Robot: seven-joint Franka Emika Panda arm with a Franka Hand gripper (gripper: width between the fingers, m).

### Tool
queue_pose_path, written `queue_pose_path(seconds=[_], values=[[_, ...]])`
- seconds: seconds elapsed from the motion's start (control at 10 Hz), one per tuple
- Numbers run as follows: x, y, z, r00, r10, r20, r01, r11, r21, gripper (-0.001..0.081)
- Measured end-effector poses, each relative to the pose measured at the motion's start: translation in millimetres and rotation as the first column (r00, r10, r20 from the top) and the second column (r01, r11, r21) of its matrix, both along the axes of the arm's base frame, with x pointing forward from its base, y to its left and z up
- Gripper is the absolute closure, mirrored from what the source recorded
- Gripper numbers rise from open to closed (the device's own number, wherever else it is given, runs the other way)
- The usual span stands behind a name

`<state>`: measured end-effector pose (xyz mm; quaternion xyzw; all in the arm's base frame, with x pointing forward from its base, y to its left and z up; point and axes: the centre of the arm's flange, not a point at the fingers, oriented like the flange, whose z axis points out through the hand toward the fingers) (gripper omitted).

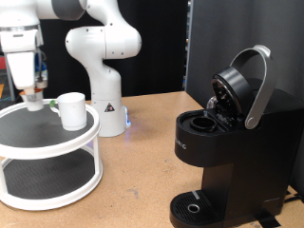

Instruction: Make a cup of coffee with the keurig machine

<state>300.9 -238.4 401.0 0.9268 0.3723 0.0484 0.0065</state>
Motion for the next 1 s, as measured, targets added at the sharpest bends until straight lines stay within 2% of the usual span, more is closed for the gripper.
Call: queue_pose_path(seconds=[0.4,0.7,0.8,1.0], values=[[36.8,54,14,0.998,-0.044,0.046,0.04,0.995,0.087,0.037],[39.4,60,13,0.997,-0.058,0.047,0.053,0.994,0.09,0.037],[42.3,65,11,0.995,-0.074,0.063,0.066,0.991,0.118,0.037],[60.9,87,11,0.989,-0.107,0.105,0.086,0.979,0.182,0.037]])
